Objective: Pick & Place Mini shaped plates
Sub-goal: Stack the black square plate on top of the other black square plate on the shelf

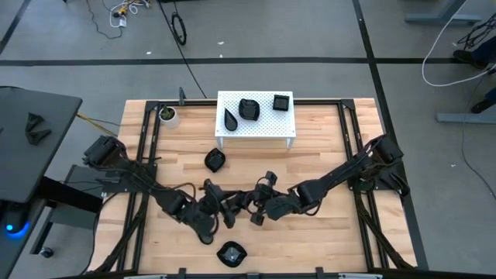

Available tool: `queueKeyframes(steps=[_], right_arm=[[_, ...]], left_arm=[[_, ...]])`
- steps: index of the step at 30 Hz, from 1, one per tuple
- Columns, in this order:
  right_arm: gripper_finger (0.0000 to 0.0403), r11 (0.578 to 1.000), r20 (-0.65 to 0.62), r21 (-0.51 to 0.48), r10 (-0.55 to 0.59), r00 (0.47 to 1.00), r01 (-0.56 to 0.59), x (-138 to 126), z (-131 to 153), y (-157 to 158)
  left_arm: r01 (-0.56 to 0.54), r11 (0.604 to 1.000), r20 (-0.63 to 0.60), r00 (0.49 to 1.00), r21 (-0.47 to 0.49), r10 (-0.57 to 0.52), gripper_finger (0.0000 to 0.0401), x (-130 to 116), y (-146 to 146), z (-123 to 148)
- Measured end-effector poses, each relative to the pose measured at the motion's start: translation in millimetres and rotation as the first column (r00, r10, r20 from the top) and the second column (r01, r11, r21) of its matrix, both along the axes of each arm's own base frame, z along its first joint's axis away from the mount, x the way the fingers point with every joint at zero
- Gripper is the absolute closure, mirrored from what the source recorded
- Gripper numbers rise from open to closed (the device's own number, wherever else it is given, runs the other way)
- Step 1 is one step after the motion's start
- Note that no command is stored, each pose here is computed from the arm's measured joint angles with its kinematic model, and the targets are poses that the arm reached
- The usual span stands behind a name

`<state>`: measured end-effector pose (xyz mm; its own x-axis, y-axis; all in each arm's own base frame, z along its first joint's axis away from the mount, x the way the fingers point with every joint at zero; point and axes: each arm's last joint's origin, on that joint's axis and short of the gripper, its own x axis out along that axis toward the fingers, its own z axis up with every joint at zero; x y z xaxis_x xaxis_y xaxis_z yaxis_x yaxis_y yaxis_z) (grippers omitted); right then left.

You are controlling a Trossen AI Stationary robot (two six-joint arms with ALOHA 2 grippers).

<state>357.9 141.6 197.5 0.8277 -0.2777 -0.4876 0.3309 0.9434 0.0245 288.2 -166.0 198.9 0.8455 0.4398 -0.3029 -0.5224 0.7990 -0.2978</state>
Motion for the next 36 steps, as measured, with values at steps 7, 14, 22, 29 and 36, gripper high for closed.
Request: queueKeyframes(steps=[7,14,22,29,36], right_arm=[[0.0396,0.996,-0.119,-0.009,-0.084,0.989,0.084,-28,42,-43],[0.0397,0.962,-0.084,0.072,-0.257,0.963,0.263,-74,113,-163],[0.0398,0.931,-0.134,0.117,-0.329,0.935,0.345,-119,115,-292],[0.0395,0.985,-0.066,0.118,-0.120,0.991,0.127,-145,110,-351],[0.0394,0.999,-0.133,0.044,0.014,0.991,-0.008,-138,106,-374]], left_arm=[[0.099,0.992,0.017,0.995,0.077,-0.101,0.0225,0,10,32],[0.112,0.988,-0.009,0.994,0.105,-0.112,0.0203,-2,6,28],[0.106,0.990,-0.042,0.994,0.097,-0.102,0.0215,4,4,12],[0.101,0.990,-0.047,0.994,0.102,-0.096,0.0215,6,5,9],[0.097,0.992,-0.051,0.994,0.084,-0.093,0.0215,11,14,9]])
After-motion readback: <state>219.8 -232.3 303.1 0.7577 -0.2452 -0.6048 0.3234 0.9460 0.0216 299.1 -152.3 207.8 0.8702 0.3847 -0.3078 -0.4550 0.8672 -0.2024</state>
